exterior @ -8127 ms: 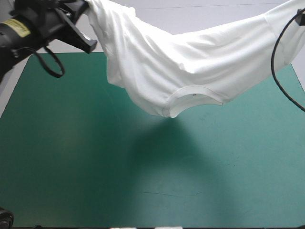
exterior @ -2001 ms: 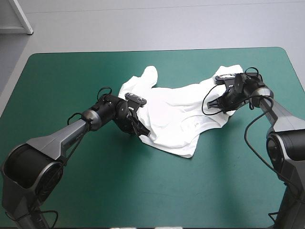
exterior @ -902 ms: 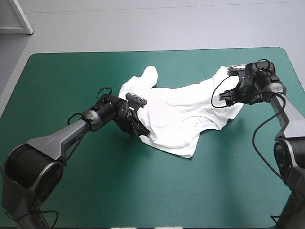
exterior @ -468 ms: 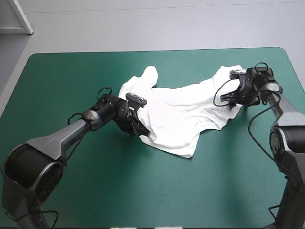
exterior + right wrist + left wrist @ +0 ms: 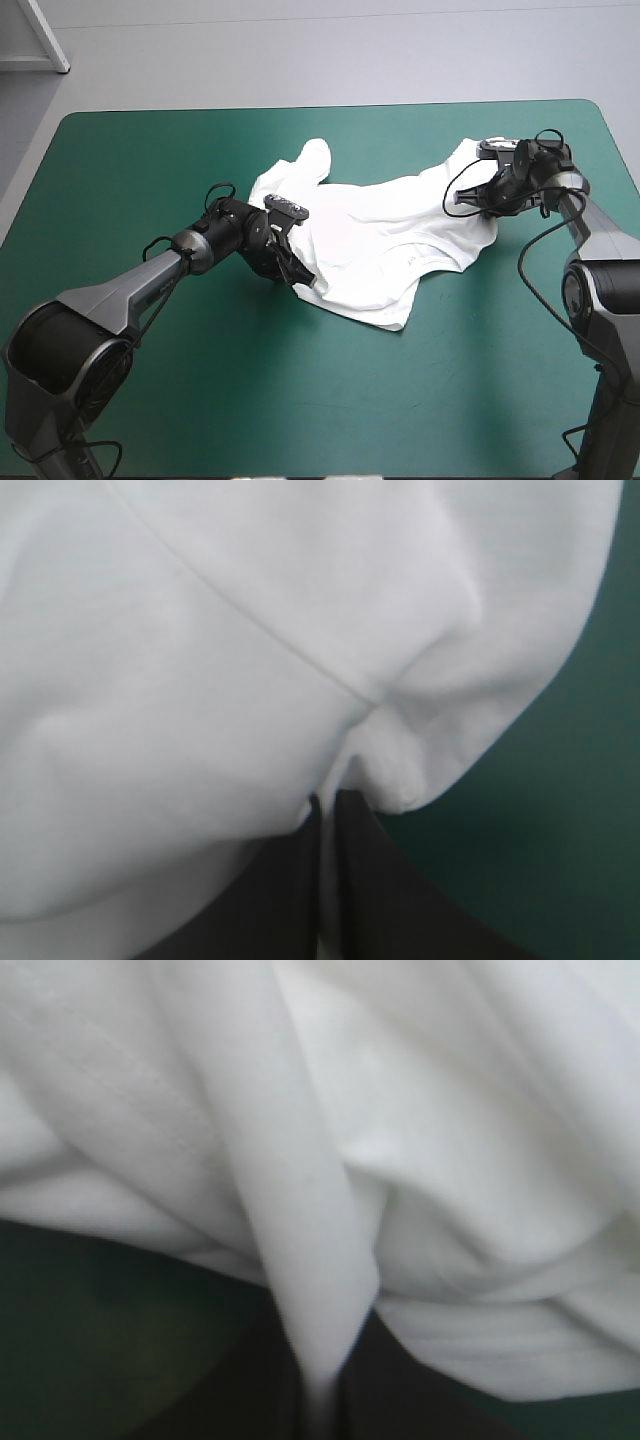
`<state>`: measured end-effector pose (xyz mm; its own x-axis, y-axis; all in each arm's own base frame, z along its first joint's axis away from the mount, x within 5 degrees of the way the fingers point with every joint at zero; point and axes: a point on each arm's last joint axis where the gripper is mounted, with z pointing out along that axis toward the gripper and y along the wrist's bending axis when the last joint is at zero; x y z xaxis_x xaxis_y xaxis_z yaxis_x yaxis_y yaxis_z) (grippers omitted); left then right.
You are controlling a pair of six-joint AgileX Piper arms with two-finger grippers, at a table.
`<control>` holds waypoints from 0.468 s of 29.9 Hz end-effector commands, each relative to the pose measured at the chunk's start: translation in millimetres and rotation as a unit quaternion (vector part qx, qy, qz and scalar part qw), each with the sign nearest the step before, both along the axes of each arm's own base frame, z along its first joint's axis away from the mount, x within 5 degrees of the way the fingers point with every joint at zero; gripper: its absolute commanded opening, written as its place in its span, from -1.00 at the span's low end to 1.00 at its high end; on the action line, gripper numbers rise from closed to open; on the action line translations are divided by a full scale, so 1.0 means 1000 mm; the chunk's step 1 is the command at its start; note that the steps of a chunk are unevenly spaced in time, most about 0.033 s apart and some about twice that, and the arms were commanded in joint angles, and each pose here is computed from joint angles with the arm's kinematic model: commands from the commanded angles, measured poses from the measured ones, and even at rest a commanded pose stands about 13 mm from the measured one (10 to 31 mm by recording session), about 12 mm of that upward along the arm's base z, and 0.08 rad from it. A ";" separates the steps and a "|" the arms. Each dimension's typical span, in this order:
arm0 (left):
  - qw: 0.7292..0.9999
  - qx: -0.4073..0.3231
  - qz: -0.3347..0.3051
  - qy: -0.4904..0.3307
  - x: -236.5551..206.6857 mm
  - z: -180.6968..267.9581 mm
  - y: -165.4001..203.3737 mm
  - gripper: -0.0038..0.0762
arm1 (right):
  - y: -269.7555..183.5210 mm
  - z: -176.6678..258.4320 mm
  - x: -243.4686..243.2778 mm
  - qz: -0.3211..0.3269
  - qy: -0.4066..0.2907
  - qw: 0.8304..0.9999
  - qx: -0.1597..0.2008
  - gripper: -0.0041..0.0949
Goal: Fold the cloth
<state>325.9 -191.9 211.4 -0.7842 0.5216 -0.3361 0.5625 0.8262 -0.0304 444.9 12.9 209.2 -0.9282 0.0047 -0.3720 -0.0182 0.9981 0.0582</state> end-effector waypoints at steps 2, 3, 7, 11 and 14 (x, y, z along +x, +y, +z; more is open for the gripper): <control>1.000 -0.016 -0.002 -0.025 -0.004 0.024 0.000 -0.85 | -0.003 0.021 -0.005 0.005 -0.023 1.000 -0.006 -0.95; 0.999 -0.017 -0.002 -0.031 -0.004 0.029 0.001 -0.85 | -0.003 0.027 -0.006 0.005 -0.031 1.000 -0.006 -0.95; 0.997 -0.011 -0.006 -0.073 -0.006 0.058 0.007 -0.85 | -0.004 0.067 -0.018 0.008 -0.078 0.997 -0.014 -0.95; 0.992 -0.001 -0.012 -0.122 -0.008 0.103 0.014 -0.85 | -0.006 0.119 -0.039 0.007 -0.146 0.989 -0.022 -0.95; 0.987 -0.006 -0.009 -0.163 -0.011 0.145 0.018 -0.85 | -0.006 0.160 -0.058 0.007 -0.198 0.980 -0.023 -0.95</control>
